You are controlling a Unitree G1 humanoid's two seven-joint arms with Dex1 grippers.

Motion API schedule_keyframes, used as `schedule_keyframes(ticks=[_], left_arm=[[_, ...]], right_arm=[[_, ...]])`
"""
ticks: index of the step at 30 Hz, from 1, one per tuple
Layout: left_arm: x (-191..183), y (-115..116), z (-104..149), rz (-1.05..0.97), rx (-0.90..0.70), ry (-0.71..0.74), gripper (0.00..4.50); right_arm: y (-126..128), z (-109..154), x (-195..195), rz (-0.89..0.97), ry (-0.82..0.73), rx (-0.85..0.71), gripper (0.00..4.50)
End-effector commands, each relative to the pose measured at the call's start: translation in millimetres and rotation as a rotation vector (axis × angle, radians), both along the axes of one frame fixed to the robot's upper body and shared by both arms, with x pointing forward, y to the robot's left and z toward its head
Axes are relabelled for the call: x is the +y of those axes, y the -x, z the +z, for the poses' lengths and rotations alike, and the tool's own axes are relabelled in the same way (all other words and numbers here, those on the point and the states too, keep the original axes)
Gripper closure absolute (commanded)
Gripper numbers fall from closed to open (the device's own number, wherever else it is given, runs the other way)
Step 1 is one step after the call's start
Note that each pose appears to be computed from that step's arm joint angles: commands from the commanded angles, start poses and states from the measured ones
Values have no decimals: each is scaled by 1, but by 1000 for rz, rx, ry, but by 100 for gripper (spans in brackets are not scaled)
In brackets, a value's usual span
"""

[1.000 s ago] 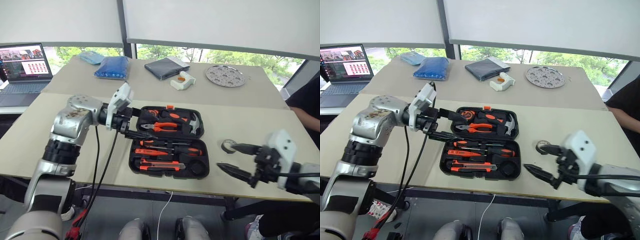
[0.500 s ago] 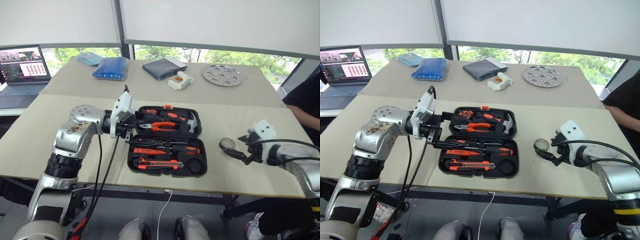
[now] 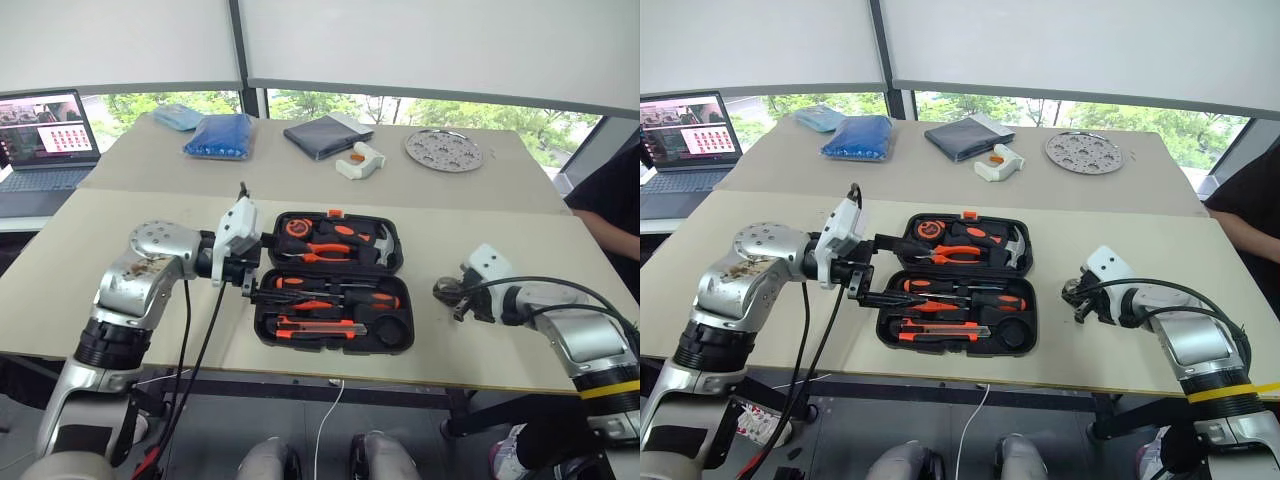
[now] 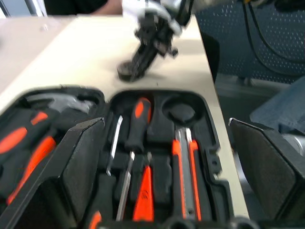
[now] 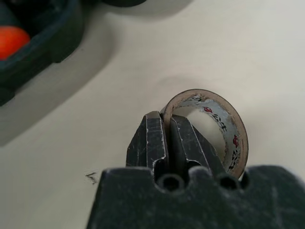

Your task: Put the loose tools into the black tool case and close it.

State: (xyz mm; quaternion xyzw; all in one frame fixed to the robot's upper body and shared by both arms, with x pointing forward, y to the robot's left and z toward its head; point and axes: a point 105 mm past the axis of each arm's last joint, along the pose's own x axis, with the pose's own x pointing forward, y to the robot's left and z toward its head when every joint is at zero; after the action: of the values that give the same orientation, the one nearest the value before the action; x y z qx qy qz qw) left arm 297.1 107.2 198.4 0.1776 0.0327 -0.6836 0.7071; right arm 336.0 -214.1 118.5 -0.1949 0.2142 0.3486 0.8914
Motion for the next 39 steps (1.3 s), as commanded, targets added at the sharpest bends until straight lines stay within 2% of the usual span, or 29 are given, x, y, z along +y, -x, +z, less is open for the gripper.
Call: schedule_keyframes(ticks=[1, 3, 4, 7, 12, 14, 15, 16, 22, 26, 28, 30, 31, 33, 36, 37, 38, 39], left_arm=[[2, 10, -2, -63, -78, -76, 0], [4, 9, -6, -66, -90, -98, 0], [4, 9, -6, -66, -90, -96, 0], [3, 8, -5, -67, -94, -93, 0], [5, 8, -7, -71, -89, -118, 0], [5, 7, -8, -67, -97, -124, 0], [5, 7, -8, -66, -99, -126, 0], [5, 6, -7, -65, -99, -125, 0], [5, 0, -5, -48, -105, -116, 0], [9, -4, -8, -9, -88, -120, 0], [19, -12, -15, 73, -62, -129, 0], [32, -23, -22, 174, -50, -125, 0], [41, -28, -25, 228, -44, -124, 26], [60, -42, -35, 362, -15, -139, 74], [84, -56, -53, 487, -16, -196, 202], [88, -58, -58, 501, -22, -214, 219], [91, -60, -63, 515, -22, -227, 259], [91, -62, -66, 522, -22, -233, 295]], right_arm=[[32, 40, 48, 235, -151, -24, 448], [63, 46, 76, 388, -191, 19, 448], [69, 41, 81, 409, -161, 25, 448], [71, 22, 83, 387, -90, 39, 448], [72, 11, 90, 382, -95, 56, 448], [71, 0, 89, 363, -44, 86, 448], [70, -3, 87, 359, -22, 94, 371], [73, -6, 85, 366, 7, 108, 357], [90, 7, 90, 454, 21, 122, 150], [85, 23, 89, 430, -33, 91, 150], [74, 36, 81, 355, -91, 54, 150], [63, 46, 69, 273, -138, 18, 201], [58, 48, 61, 232, -147, 2, 221], [48, 50, 45, 158, -145, -24, 292], [34, 48, 26, 74, -128, -55, 406], [30, 47, 22, 58, -124, -69, 424], [24, 47, 19, 44, -115, -106, 450], [19, 44, 17, 46, -88, -138, 450]])
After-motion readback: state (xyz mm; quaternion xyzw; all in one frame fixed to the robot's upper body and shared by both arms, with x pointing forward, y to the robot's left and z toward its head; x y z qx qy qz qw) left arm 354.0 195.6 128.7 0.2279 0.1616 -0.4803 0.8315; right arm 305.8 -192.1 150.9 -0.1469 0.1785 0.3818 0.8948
